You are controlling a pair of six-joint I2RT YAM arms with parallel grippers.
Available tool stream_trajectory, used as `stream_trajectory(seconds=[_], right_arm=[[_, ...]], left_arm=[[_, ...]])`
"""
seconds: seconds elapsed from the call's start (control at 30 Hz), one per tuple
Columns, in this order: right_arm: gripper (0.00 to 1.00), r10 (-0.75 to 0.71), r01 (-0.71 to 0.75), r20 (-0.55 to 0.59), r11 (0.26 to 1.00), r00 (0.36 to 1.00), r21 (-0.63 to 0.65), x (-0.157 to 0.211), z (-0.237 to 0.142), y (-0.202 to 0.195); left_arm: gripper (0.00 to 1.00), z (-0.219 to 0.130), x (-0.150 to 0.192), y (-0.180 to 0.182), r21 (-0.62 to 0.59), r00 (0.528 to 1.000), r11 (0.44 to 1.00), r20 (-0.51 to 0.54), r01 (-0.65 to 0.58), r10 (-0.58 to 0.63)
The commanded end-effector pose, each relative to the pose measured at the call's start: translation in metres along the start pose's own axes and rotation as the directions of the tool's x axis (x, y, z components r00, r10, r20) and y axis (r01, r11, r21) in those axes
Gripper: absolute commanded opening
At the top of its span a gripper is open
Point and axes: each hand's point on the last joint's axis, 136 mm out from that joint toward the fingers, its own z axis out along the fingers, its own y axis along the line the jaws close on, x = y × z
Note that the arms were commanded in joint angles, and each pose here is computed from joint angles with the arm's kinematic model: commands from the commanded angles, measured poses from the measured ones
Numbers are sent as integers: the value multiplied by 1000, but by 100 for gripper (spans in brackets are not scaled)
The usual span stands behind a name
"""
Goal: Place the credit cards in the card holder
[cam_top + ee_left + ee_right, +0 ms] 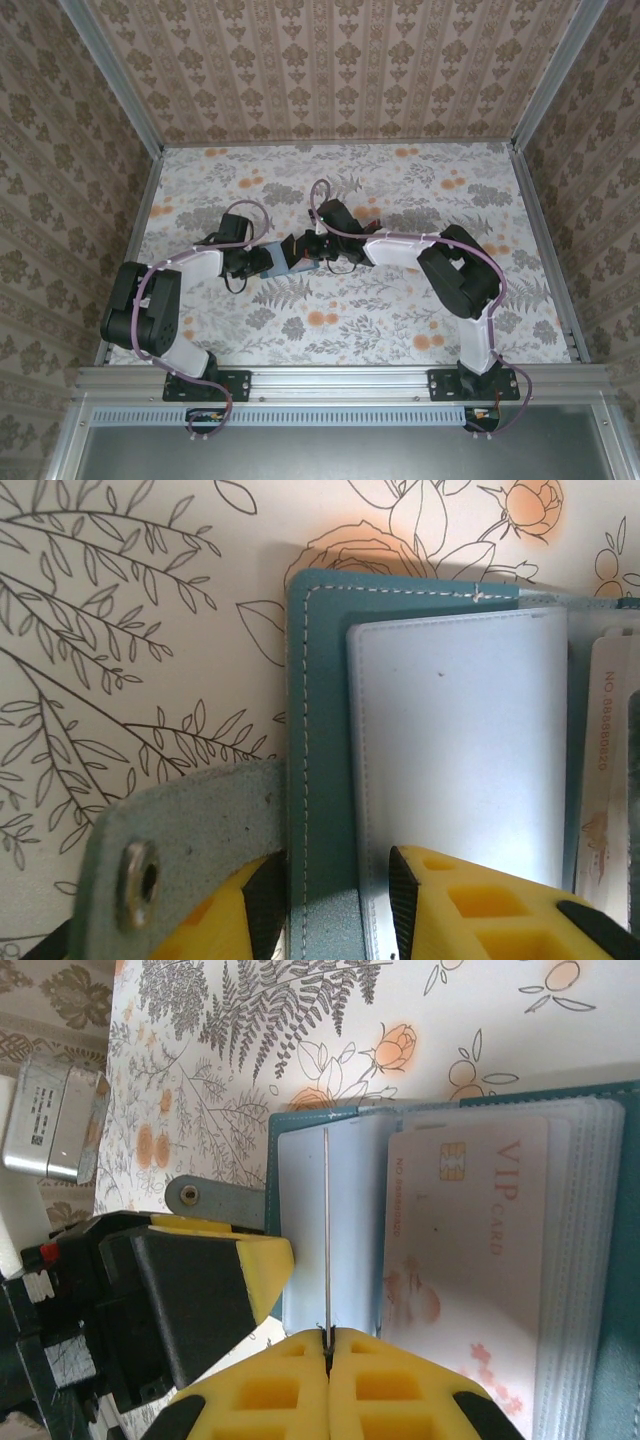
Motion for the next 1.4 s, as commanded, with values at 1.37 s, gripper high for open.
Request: stream_trajectory(seconds=[1.37], right_arm=[[8,60,-53,-28,978,998,200,13,35,-48]], left_arm=[[37,27,15,8,-51,998,998,-45,-48,45]])
